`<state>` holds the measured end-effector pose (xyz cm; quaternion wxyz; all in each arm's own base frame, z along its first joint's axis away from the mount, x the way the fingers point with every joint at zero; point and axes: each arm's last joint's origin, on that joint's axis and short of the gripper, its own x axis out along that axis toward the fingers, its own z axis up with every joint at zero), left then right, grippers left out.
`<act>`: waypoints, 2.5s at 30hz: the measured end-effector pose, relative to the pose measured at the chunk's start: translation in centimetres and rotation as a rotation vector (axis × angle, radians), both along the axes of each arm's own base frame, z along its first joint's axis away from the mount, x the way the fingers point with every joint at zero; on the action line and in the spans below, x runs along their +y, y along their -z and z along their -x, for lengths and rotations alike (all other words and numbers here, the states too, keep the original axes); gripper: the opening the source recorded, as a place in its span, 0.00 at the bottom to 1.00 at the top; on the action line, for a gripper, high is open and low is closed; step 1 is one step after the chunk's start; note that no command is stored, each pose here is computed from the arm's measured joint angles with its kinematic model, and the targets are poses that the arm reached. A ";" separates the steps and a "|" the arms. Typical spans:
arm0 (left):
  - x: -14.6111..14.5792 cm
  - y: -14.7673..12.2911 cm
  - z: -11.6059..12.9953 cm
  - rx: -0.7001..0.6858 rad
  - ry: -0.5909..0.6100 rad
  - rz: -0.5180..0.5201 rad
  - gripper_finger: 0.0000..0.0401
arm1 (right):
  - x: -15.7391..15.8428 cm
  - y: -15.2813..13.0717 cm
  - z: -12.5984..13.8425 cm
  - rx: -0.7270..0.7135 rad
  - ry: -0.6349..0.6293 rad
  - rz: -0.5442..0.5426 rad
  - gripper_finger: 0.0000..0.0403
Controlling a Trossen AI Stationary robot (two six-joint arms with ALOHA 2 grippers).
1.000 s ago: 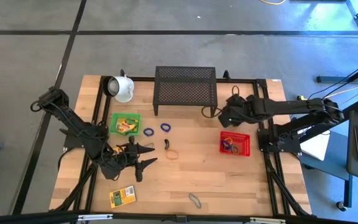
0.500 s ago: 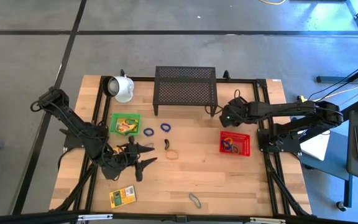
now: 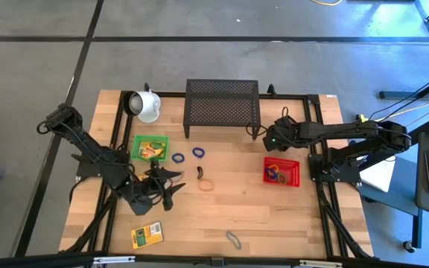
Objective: Pick & Place Office Desk Supplies
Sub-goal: Put the orange rubber band into the black bin, then put the blue rubber band into the black bin
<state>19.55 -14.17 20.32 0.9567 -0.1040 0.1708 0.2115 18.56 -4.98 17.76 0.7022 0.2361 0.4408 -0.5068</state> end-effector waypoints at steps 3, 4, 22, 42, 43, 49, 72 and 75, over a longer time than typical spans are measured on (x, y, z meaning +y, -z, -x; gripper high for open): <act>0.6 0.7 0.3 0.068 -0.020 0.029 0.48 | 0.0 0.0 0.0 0.012 -0.020 0.003 0.48; 0.8 0.9 0.4 0.091 -0.029 0.037 0.48 | 0.0 0.0 0.0 0.016 -0.023 0.007 0.50; 3.9 3.3 2.2 0.580 -0.127 0.250 0.48 | 0.4 -3.3 -1.4 -0.020 -0.183 -0.212 0.59; 2.3 6.9 -0.7 0.669 0.113 0.010 0.48 | 0.6 -3.8 -0.7 0.090 -0.227 -0.232 0.58; 2.4 7.3 -0.8 0.682 0.100 0.002 0.48 | 0.6 -3.9 -0.7 0.088 -0.228 -0.231 0.58; 3.3 8.7 -1.8 0.735 0.051 0.031 0.48 | 0.5 -3.9 -0.7 0.089 -0.226 -0.227 0.58; 5.7 8.8 -3.5 0.756 0.072 0.167 0.01 | 0.4 -4.0 -1.5 -0.010 -0.192 -0.205 0.57; 5.3 8.8 -3.4 0.729 0.053 0.153 0.01 | 0.4 -4.0 -1.5 -0.022 -0.163 -0.210 0.57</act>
